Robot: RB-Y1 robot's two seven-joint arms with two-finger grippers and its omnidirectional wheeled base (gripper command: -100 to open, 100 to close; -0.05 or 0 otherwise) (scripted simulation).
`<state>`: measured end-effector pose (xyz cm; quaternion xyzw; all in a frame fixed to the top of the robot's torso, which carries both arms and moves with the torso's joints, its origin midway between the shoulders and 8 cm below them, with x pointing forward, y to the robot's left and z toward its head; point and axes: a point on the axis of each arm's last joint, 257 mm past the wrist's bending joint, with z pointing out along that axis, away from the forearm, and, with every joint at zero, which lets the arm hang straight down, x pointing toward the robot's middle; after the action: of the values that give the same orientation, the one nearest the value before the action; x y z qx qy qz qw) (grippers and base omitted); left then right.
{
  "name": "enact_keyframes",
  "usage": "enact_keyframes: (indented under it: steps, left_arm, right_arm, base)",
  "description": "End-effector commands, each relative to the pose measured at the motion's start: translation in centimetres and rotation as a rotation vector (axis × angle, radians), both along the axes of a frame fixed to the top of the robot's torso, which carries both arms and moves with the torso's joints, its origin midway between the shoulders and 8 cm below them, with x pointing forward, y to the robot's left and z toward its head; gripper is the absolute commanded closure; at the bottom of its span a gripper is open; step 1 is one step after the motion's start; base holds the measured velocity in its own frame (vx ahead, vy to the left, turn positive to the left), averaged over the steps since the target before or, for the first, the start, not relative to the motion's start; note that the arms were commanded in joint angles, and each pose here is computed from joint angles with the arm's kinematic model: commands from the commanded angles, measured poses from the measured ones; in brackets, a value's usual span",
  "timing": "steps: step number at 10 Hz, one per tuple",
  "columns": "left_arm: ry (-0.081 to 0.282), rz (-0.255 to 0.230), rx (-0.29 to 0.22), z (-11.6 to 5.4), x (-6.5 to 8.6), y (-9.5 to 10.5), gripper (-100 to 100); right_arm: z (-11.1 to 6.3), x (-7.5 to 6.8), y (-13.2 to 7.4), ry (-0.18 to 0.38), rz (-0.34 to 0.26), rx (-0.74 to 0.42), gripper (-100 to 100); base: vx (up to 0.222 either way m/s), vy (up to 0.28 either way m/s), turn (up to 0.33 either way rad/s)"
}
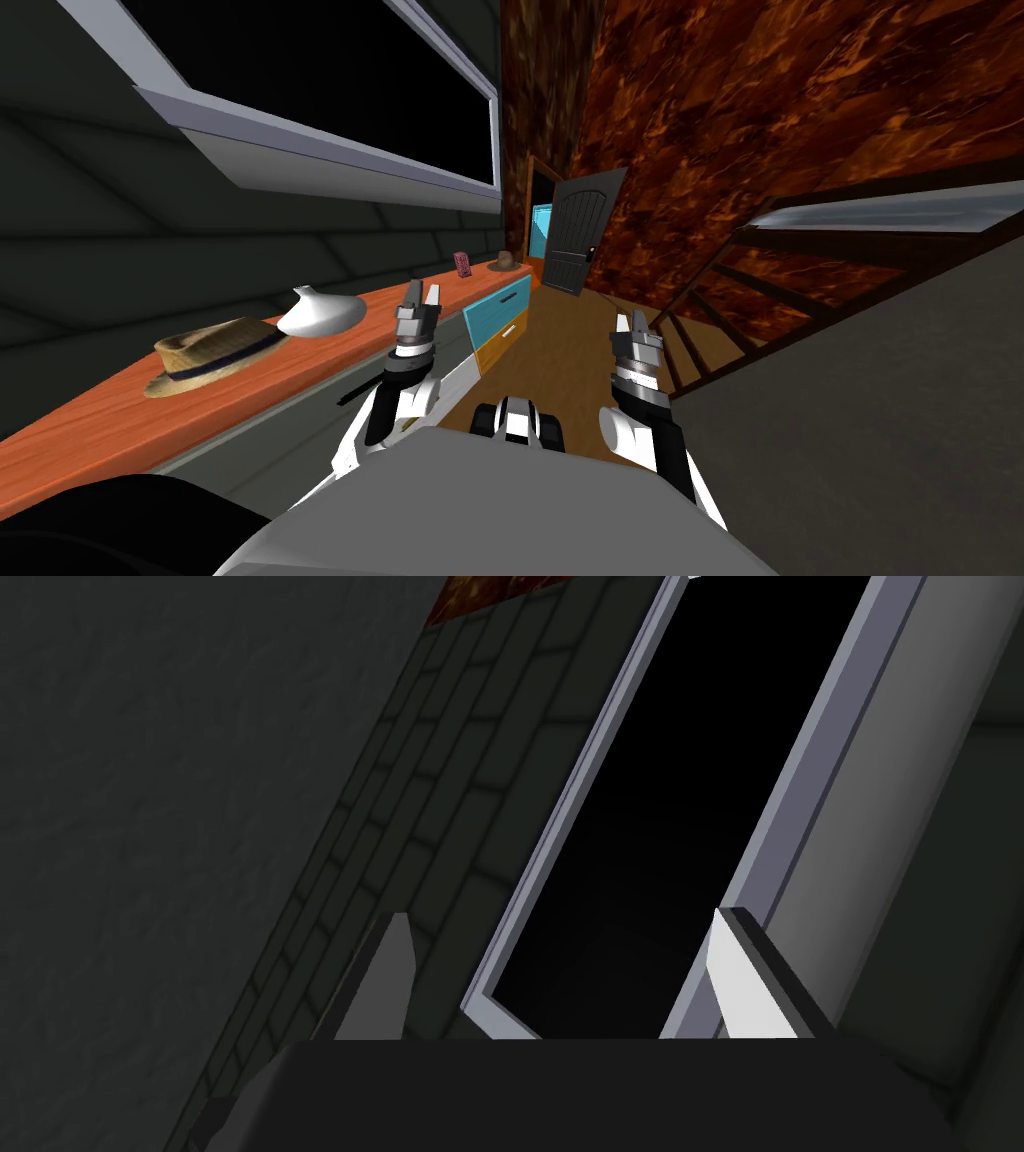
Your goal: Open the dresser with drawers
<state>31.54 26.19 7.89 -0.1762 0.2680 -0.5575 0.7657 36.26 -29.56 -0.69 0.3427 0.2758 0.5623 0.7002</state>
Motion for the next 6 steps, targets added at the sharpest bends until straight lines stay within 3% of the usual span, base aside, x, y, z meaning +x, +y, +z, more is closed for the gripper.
enact_keyframes:
  steps: [1,6]
  left_arm:
    - [0.066,-0.004,0.018,-1.9,1.7,0.9,-100]
    - [0.187,0.028,-0.026,-5.8,4.6,4.4,-100]
  right_arm:
    - [0.0,0.0,0.0,0.0,0.0,0.0,0]
    - [0.0,0.0,0.0,0.0,0.0,0.0,0]
  base:
    - [0.169,-0.12,0.116]
    - [0.166,-0.144,0.097]
